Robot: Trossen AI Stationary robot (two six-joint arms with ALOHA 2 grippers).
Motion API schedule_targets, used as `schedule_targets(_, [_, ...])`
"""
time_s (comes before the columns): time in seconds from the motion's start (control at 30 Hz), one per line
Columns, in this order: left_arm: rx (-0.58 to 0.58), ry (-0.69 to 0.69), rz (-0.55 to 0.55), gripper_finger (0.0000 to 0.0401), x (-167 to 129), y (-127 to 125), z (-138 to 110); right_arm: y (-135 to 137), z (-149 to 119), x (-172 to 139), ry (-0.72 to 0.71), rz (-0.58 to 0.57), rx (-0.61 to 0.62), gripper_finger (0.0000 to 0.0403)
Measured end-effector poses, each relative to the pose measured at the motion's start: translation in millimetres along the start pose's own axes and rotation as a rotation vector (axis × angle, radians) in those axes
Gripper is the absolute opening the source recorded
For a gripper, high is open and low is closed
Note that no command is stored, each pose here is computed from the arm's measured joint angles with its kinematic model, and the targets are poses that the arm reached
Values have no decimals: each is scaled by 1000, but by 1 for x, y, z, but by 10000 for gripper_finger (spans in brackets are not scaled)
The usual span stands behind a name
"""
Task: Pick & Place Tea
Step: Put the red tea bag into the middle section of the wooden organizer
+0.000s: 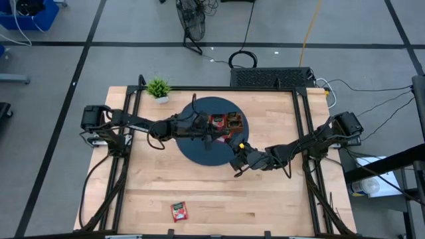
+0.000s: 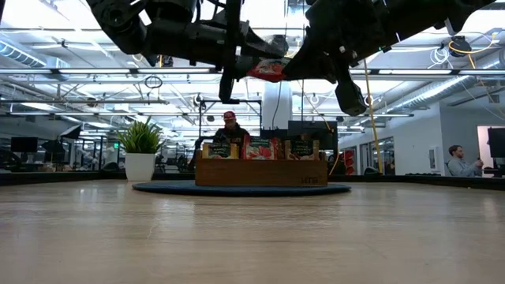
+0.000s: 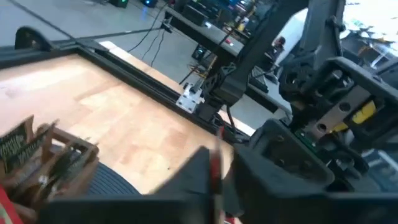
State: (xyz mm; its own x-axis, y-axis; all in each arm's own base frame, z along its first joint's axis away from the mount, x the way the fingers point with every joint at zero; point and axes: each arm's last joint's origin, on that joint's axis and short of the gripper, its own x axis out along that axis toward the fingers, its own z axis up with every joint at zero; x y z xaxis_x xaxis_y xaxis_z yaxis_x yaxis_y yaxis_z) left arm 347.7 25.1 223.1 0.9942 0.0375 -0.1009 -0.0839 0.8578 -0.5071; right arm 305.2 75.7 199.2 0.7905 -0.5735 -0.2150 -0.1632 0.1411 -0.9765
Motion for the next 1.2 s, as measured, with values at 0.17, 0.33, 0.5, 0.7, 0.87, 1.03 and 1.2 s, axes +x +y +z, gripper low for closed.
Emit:
schedule_targets(0.17, [191,12,-20,10,0,4,2,2,0,0,-30,26,105,0])
schedule_targets(0.33, [629,3,5,5,0,1,-1,3,1,0,-49,55,412,0])
schedule_targets(0.5, [771,-27,51,3,-1,7,6,11,-3,-2,-15,139,635,0])
schedule_targets(0.7, [717,-159,49,2,-17,29,5,12,-16,-2,-43,354,796,0])
schedule_targets(0.87, [705,-202,60,2,-28,43,-10,-9,-35,5,-69,390,901,0])
schedule_targets(1.03, [756,-227,51,1,-17,57,-30,-30,-70,24,-113,464,1071,0])
schedule_targets(1.2, [794,-262,53,1,-11,67,-45,-45,-98,38,-104,506,1123,26])
